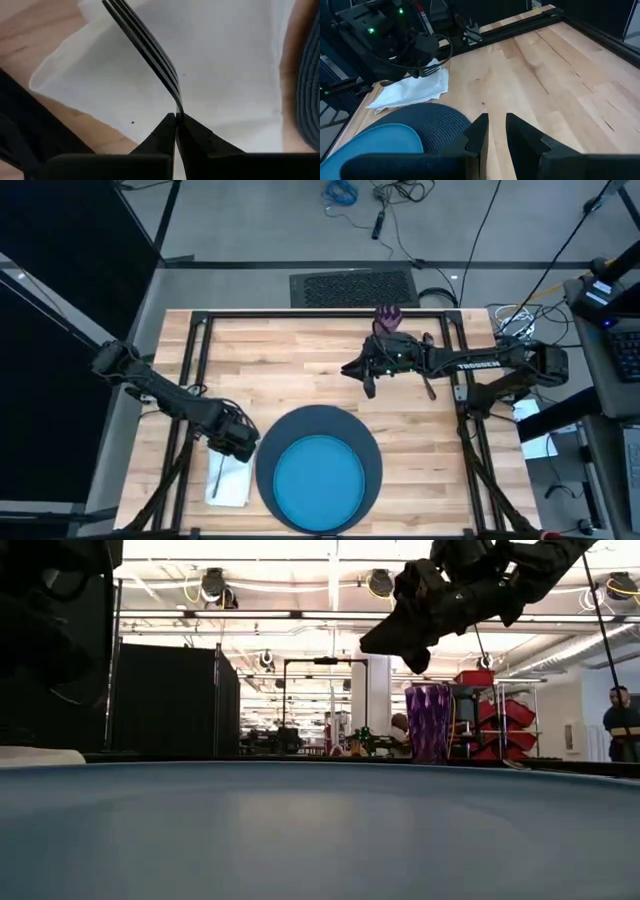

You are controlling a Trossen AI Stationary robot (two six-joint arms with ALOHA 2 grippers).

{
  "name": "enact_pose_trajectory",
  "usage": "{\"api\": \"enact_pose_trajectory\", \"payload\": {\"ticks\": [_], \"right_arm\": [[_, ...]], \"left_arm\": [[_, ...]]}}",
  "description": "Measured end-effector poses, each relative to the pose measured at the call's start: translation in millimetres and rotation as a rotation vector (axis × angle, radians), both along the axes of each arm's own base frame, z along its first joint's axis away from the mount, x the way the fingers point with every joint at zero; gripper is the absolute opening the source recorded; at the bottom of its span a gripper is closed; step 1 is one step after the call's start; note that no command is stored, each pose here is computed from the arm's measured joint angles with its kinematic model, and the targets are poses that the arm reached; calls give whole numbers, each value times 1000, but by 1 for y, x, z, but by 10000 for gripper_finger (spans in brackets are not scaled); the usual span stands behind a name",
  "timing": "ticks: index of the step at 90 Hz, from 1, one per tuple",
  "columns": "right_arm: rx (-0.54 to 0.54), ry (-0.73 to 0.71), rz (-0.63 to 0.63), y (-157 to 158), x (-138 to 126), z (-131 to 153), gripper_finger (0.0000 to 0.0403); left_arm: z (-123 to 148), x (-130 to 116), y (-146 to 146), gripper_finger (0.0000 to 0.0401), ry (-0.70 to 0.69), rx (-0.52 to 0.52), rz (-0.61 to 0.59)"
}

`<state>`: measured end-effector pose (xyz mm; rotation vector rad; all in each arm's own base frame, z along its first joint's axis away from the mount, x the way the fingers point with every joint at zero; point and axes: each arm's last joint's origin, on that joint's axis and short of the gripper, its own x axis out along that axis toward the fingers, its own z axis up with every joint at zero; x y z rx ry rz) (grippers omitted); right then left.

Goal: Set table place
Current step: Put the fork on the table napkin

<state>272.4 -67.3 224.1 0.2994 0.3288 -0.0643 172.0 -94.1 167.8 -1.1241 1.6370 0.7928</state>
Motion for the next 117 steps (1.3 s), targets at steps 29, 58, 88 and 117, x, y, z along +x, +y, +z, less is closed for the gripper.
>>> {"api": "enact_pose_trajectory", "payload": {"ticks": [29, 58, 88, 117], "right_arm": [[0, 0, 0, 0, 0, 0, 52], [5, -1, -2, 0, 0, 0, 52], [7, -2, -3, 0, 0, 0, 52], [7, -2, -3, 0, 0, 0, 52]], "left_arm": [[0, 0, -1, 0, -14, 25, 11], [0, 1, -4, 0, -43, 19, -10], [0, 1, -4, 14, -65, 13, -105], [0, 0, -4, 47, -70, 11, -133]]}}
